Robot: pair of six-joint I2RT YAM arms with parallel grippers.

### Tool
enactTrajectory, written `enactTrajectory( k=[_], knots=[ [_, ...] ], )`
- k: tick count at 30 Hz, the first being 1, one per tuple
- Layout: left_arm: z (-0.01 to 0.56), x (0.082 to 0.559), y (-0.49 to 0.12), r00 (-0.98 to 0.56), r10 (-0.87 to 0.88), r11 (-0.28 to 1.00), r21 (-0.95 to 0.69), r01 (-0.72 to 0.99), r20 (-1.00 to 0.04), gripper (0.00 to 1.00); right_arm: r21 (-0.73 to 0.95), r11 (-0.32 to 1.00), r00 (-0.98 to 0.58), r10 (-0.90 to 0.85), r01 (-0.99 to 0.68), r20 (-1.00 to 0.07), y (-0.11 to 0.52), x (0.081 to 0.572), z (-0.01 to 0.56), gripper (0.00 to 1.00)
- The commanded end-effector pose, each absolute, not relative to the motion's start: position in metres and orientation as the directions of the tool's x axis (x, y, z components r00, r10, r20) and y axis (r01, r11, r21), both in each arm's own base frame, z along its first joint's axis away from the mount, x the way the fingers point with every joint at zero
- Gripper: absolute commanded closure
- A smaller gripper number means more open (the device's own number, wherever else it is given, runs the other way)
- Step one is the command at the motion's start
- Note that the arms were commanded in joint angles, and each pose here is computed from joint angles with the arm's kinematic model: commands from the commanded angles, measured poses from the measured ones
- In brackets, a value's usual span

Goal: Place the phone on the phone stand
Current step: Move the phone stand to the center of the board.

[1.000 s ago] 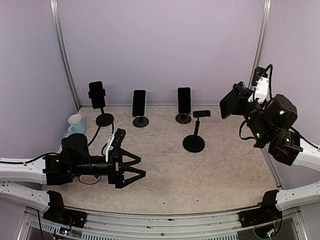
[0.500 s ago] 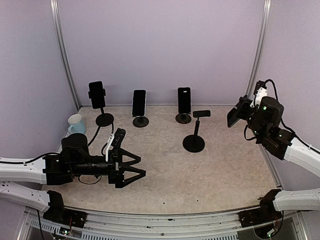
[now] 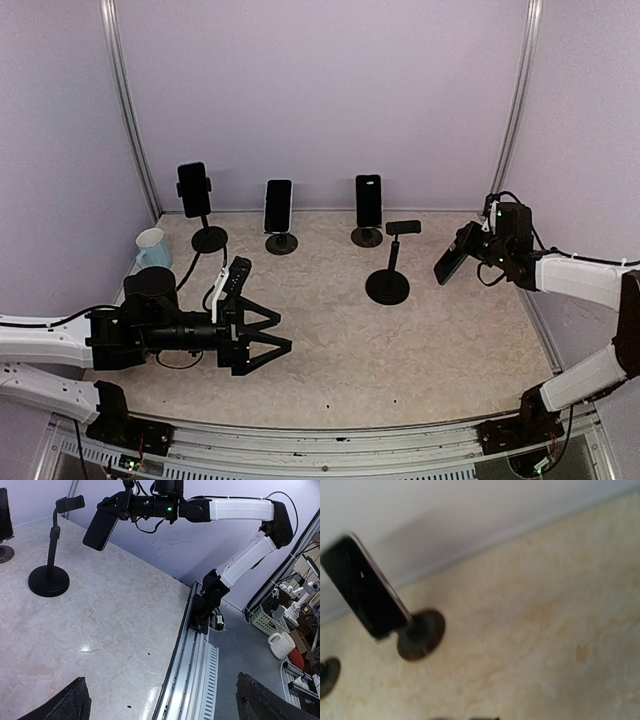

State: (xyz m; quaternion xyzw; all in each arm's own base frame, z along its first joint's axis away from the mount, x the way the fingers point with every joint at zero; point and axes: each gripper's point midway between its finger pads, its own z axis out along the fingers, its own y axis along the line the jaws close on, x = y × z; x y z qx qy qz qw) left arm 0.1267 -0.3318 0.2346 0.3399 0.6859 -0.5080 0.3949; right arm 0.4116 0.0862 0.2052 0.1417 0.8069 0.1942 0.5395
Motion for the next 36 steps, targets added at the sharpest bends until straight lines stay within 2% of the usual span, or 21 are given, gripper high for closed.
enactTrajectory(
  k=[1, 6, 20, 28, 36],
  knots=[
    [0.25, 0.128, -0.333, -0.428, 0.044, 0.252, -0.405, 0.879, -0.902, 0.01, 0.518, 0.851, -0.373, 0.453, -0.089, -0.81, 0.095, 0.439, 0.226, 1.0],
    [0.247, 0.129, -0.332, -0.43, 0.046, 0.259, -0.405, 0.877, -0.902, 0.01, 0.501, 0.857, -0.424, 0.413, -0.117, -0.806, 0.095, 0.461, 0.207, 1.0],
    [0.244, 0.132, -0.334, -0.444, 0.044, 0.268, -0.418, 0.868, -0.895, 0.01, 0.488, 0.786, -0.456, 0.301, -0.379, -0.838, 0.119, 0.491, 0.178, 1.0],
    [0.242, 0.134, -0.337, -0.457, 0.039, 0.269, -0.432, 0.861, -0.888, 0.01, 0.507, 0.738, -0.433, 0.318, -0.445, -0.843, 0.128, 0.494, 0.166, 1.0],
    [0.238, 0.135, -0.34, -0.465, 0.041, 0.271, -0.438, 0.857, -0.884, 0.01, 0.521, 0.735, -0.437, 0.334, -0.434, -0.835, 0.128, 0.504, 0.145, 1.0]
  ],
)
